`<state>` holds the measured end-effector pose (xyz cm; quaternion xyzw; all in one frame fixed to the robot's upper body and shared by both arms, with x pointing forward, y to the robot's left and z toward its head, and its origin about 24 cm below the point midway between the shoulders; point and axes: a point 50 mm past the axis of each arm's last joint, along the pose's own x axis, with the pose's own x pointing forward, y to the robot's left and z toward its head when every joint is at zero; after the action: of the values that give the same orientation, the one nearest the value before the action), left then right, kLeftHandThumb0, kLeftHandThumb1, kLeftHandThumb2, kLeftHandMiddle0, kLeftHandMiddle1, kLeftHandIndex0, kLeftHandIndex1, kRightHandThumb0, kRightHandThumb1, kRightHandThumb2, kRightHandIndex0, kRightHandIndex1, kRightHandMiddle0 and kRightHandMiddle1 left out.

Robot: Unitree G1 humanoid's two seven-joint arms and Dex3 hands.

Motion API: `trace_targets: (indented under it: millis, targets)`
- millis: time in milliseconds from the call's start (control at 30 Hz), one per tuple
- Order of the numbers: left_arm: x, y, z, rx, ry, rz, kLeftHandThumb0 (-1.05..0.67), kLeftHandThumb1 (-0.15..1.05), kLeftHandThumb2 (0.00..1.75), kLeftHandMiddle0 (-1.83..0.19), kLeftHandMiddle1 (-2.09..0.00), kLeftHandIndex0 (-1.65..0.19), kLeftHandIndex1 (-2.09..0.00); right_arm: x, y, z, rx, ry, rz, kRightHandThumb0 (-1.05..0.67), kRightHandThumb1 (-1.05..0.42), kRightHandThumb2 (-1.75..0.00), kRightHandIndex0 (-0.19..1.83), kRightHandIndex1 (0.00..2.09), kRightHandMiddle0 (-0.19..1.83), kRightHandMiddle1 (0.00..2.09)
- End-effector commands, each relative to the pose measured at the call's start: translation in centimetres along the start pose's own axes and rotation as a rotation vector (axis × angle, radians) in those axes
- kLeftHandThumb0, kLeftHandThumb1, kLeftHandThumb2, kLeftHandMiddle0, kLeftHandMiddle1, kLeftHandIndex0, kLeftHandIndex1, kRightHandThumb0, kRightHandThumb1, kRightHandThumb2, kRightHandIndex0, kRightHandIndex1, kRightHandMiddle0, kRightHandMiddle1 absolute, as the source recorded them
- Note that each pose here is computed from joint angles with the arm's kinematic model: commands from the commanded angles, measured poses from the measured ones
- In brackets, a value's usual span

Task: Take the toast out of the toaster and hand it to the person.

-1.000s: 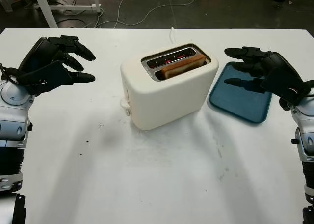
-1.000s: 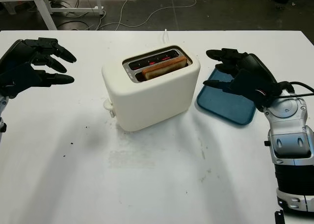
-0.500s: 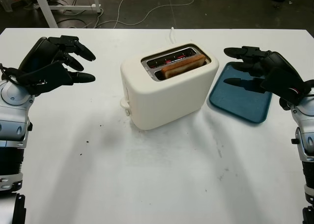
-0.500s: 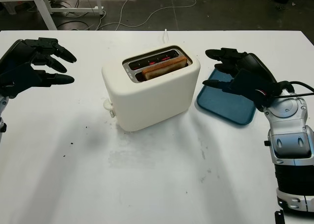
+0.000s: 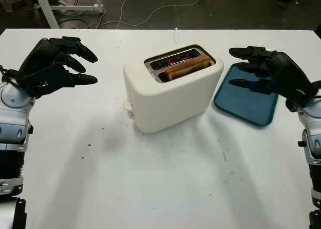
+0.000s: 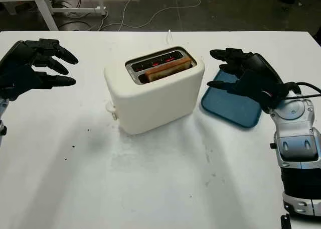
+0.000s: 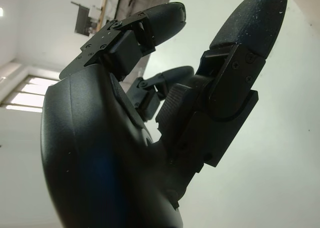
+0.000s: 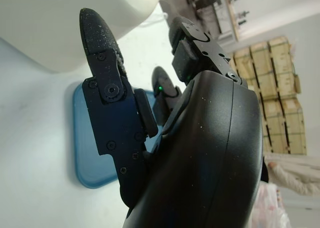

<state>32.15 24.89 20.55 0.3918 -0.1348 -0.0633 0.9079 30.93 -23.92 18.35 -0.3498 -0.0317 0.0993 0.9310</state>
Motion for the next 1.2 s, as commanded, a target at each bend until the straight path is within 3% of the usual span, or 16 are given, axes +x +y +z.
trace_targets:
  millis: [0, 1167]
  targets:
    - [0.04, 0.40, 0.23, -0.004, -0.011, 0.013, -1.05, 0.70, 0.00, -0.75, -0.94, -0.71, -0.88, 0.05, 0.05, 0.27, 0.014, -0.016, 0.003, -0.65, -0.89, 0.00, 0.48, 0.01, 0.44, 0.00]
    - [0.00, 0.43, 0.25, 0.014, -0.013, 0.009, -1.05, 0.71, 0.00, -0.74, -0.94, -0.70, -0.88, 0.06, 0.03, 0.22, 0.008, -0.018, 0.002, -0.68, -0.89, 0.00, 0.49, 0.01, 0.44, 0.00]
